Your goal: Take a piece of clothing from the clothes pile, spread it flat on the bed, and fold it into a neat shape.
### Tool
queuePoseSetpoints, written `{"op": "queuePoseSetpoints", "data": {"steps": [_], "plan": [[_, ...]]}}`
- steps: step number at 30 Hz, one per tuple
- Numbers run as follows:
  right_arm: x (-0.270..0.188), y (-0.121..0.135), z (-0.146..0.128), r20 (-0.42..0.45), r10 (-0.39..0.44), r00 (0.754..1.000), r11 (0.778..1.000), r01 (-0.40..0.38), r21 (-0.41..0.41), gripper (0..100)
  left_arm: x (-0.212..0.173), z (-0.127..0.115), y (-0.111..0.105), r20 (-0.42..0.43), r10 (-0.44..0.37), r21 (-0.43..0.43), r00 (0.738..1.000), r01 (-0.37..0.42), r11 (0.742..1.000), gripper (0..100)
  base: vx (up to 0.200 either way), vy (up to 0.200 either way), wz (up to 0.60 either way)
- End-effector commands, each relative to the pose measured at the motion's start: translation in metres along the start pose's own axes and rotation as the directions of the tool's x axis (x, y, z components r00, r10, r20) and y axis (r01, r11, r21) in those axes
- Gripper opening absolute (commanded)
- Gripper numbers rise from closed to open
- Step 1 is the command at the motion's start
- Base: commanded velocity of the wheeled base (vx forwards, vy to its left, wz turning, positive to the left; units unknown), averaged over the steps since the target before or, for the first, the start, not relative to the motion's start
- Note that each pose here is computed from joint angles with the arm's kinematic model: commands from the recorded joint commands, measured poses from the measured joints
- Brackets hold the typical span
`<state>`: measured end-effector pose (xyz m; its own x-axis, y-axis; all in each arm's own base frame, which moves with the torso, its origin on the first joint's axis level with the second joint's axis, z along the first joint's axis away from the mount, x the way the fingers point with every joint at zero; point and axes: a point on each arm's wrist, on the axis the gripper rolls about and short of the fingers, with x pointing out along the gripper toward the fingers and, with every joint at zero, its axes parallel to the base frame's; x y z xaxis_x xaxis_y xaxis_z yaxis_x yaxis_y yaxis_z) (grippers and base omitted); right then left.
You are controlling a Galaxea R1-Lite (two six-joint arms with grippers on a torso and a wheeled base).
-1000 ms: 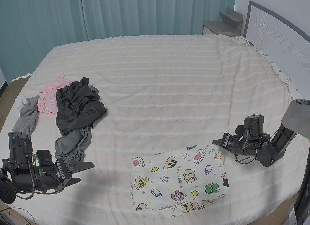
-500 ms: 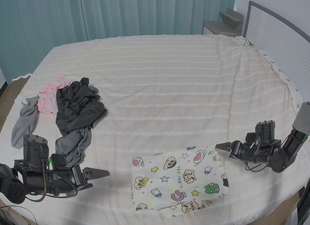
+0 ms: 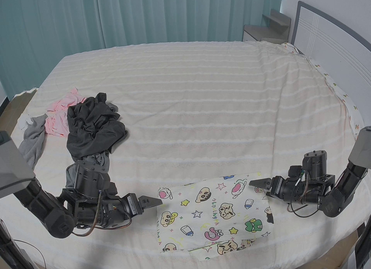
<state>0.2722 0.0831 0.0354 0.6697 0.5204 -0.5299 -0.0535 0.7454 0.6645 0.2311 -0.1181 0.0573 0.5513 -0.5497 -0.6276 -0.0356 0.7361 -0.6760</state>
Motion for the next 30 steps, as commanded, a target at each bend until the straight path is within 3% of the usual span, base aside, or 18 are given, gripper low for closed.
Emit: {"op": "queuePoseSetpoints", "data": {"steps": [1,10,15,30], "plan": [[0.009,-0.006,-0.014,-0.051,-0.014,0.999,1.0,0.014,0.002,100,0.026,-0.005,0.009,-0.052,0.04,-0.003,0.998,-0.04,0.999,100,0.0,0.0,0.0],[0.017,-0.007,-0.027,-0.085,-0.003,0.996,1.0,0.002,-0.008,100,0.045,-0.01,0.017,-0.048,0.012,0.023,0.999,-0.011,1.0,100,0.0,0.0,0.0],[0.021,-0.011,-0.031,-0.108,-0.01,0.994,1.0,0.01,0.001,100,0.06,-0.015,0.024,-0.057,0.0,0.1,0.998,0.006,0.995,100,0.0,0.0,0.0],[0.026,0.0,-0.037,-0.143,0.048,0.989,0.999,-0.048,0.005,100,0.071,-0.016,0.014,-0.096,-0.08,0.127,0.992,0.092,0.988,100,0.0,0.0,0.0]]}}
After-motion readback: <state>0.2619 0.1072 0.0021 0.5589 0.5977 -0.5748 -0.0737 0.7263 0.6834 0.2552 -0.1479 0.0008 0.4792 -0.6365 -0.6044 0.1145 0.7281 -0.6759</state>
